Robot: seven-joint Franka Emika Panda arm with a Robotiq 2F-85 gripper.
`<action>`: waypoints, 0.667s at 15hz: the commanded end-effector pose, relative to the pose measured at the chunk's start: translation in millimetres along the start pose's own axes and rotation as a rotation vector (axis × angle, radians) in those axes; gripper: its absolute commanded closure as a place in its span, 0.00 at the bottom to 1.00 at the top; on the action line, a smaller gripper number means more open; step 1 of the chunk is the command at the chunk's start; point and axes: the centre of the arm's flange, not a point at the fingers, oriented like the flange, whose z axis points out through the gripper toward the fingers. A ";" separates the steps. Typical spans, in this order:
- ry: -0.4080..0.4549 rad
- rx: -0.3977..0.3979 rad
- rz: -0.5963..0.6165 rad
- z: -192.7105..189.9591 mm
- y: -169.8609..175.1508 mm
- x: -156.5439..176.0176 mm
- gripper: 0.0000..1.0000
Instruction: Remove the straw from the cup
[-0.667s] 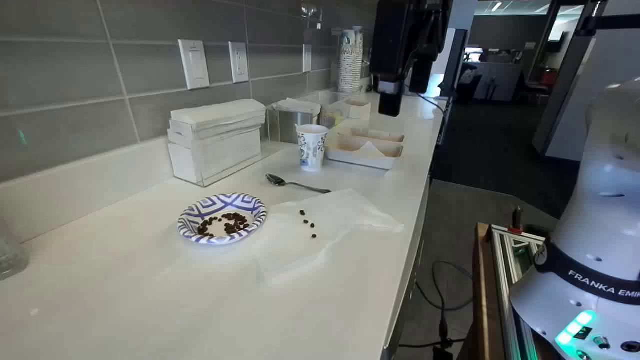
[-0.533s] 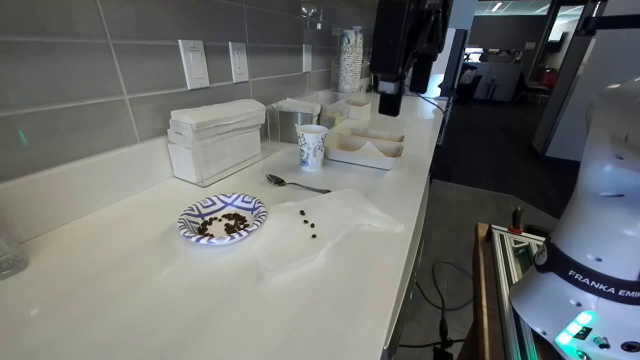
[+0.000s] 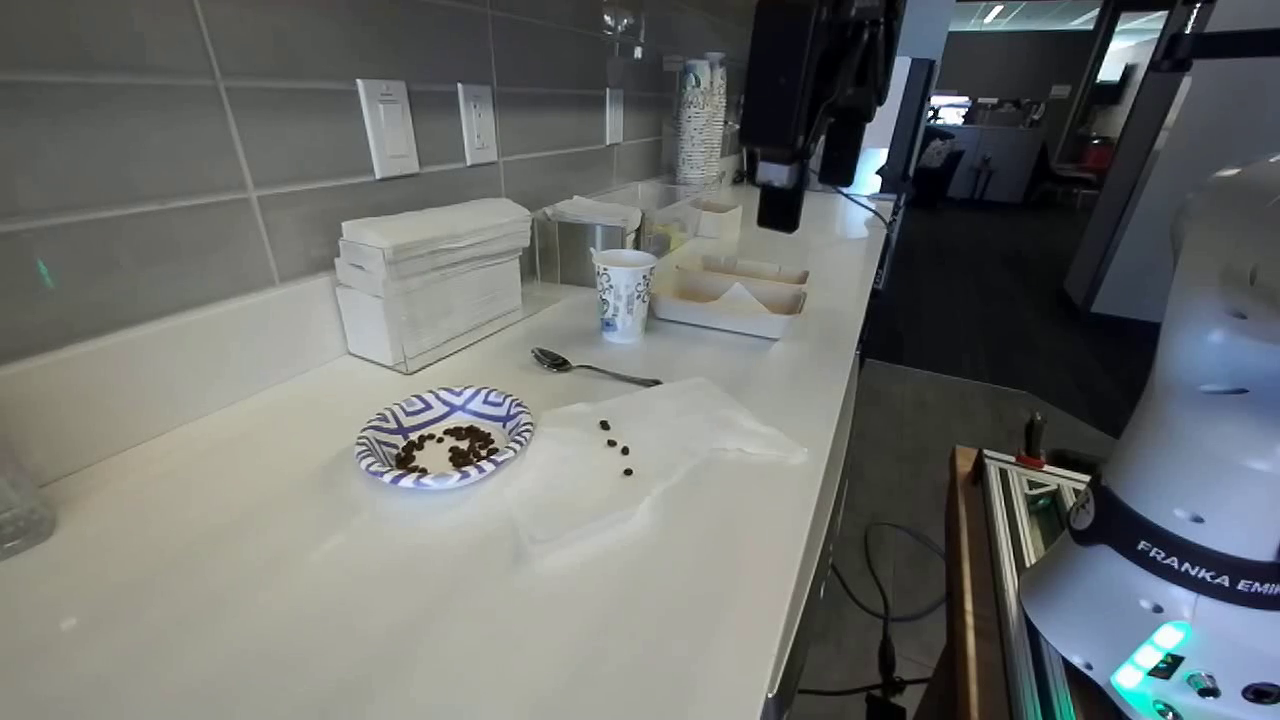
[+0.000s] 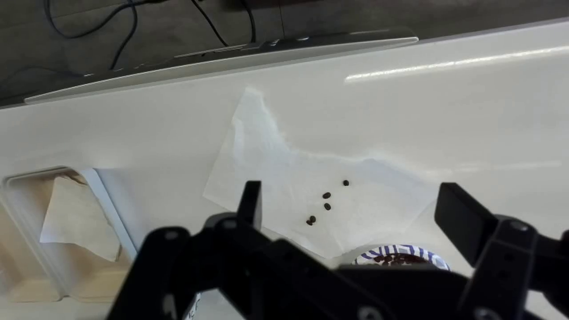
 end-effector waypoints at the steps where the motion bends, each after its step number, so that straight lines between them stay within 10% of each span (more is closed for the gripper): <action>1: 0.000 0.000 0.000 0.0 0.0 0.0 0.00; 10: 0.091 -0.023 0.162 45.1 93.9 109.1 0.00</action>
